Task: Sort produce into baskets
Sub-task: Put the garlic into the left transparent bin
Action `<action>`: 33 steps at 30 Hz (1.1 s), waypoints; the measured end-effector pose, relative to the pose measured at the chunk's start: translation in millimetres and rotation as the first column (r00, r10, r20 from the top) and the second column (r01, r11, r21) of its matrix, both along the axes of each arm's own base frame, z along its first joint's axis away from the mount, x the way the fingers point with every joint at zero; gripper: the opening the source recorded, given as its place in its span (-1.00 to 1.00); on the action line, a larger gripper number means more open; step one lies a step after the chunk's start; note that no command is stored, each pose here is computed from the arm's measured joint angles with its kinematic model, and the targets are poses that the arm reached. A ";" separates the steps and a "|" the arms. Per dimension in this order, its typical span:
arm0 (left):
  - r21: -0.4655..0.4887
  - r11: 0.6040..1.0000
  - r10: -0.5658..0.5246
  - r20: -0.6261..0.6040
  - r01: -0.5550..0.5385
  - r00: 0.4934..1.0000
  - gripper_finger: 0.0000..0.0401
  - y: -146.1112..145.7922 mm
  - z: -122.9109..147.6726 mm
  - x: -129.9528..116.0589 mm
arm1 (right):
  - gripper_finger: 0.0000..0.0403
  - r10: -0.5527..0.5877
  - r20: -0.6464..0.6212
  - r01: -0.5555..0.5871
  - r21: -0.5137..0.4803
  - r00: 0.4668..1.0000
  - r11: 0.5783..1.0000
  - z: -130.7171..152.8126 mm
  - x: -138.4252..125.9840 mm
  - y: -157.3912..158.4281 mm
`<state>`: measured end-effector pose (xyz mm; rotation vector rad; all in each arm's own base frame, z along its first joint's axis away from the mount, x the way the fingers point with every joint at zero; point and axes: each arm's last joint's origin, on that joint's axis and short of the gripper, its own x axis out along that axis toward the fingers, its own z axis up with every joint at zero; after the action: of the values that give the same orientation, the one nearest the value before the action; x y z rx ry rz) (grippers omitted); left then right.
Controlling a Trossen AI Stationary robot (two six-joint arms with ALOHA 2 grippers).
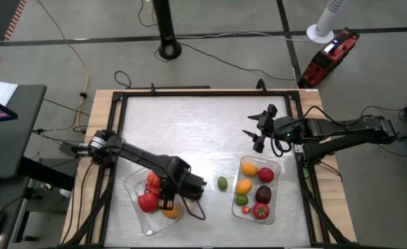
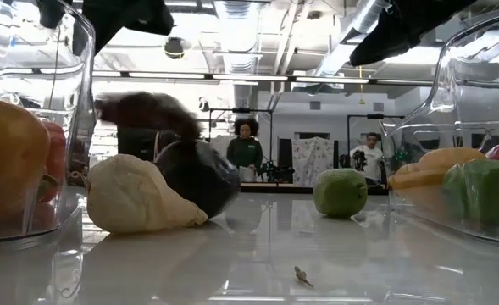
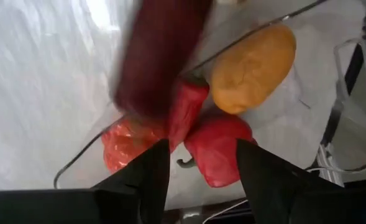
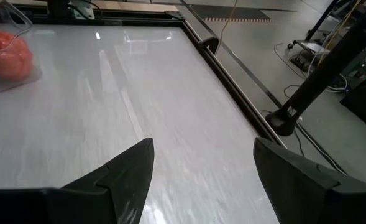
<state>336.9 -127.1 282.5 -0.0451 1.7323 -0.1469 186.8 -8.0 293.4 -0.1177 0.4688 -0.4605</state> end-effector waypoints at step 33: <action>-0.105 0.985 -0.066 0.513 0.139 0.856 -0.13 -28.1 -36.1 56.9 | 0.50 -0.026 0.007 0.026 -0.014 1.000 1.000 1.4 0.2 -6.4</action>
<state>393.9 -155.2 246.4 -0.0129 1.1899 -0.3287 187.0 -14.4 294.8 -0.1238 0.4613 -0.4900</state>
